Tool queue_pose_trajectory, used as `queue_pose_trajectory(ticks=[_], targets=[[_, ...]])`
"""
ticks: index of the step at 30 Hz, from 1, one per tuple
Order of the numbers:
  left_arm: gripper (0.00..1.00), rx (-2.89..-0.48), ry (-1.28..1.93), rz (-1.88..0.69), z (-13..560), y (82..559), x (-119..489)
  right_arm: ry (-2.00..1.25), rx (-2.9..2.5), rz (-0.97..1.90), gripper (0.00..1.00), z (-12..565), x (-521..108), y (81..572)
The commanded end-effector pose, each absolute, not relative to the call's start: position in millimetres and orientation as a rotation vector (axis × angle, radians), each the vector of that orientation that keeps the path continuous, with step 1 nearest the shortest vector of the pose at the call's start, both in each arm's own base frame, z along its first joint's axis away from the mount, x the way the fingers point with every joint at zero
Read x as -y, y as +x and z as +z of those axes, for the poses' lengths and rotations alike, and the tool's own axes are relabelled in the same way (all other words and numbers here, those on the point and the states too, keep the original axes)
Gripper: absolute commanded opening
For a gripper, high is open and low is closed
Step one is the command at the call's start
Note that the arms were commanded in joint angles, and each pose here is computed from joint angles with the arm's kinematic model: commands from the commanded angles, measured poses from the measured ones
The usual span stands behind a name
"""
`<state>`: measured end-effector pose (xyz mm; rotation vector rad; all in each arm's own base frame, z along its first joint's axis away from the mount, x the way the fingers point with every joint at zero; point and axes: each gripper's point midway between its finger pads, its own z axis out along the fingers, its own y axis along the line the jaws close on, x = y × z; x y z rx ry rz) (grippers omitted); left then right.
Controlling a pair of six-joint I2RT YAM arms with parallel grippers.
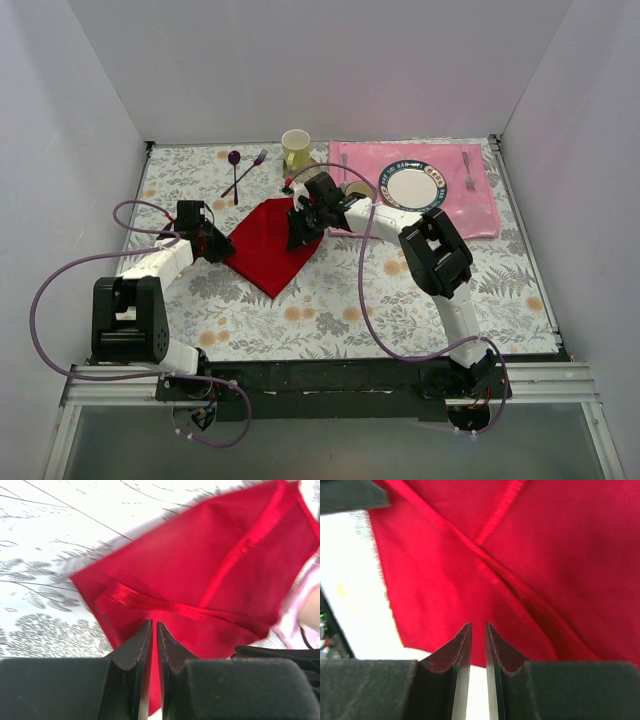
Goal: Fold the napkin, place the utensils inside, and roll it up
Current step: Roll the napkin with the utensil
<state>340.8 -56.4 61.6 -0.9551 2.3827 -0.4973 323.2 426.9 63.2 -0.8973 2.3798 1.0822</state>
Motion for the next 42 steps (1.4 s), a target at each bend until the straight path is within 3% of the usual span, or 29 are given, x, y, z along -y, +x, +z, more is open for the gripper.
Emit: queue_pose_trajectory(ticks=[1,9,11,12,13,15,16,20,24,28,42], targets=[[0.08,-2.372,-0.958,-0.381,52.5,343.4,39.4,-0.935,-2.393,0.963,0.24,39.5,-422.2,334.0],[0.10,-2.357,-0.963,-0.332,61.9,348.5,32.3,-0.974,-2.390,0.816,0.25,44.3,-414.1,344.2],[0.12,-2.305,-0.940,-0.353,86.3,356.1,32.0,-1.007,-2.346,0.789,0.26,61.8,-421.5,345.1],[0.16,-2.279,-0.942,-0.366,96.4,356.6,32.3,-1.007,-2.319,0.750,0.27,74.2,-422.2,346.9],[0.30,-2.213,-0.916,-0.395,122.5,360.3,32.3,-1.041,-2.305,0.732,0.29,80.7,-427.1,338.3],[0.43,-2.176,-0.919,-0.367,139.3,359.4,26.4,-1.047,-2.251,0.670,0.37,104.5,-432.4,338.8],[0.58,-2.169,-0.917,-0.364,146.9,359.6,25.6,-1.079,-2.249,0.646,0.40,106.8,-438.2,326.0],[0.77,-2.183,-1.135,-0.179,150.9,352.9,-5.8,-1.157,-2.153,0.554,0.66,128.5,-459.5,303.4],[0.77,-2.164,-1.470,-0.162,126.7,317.8,-23.7,-1.232,-2.089,0.442,0.78,117.2,-477.0,282.7],[0.77,-2.014,-1.708,-0.180,112.3,296.5,-50.4,-1.313,-2.008,0.359,0.78,109.5,-504.2,259.9],[0.79,-1.927,-1.865,-0.137,100.5,281.8,-60.3,-1.445,-1.955,0.121,0.72,57.4,-521.9,251.8]])
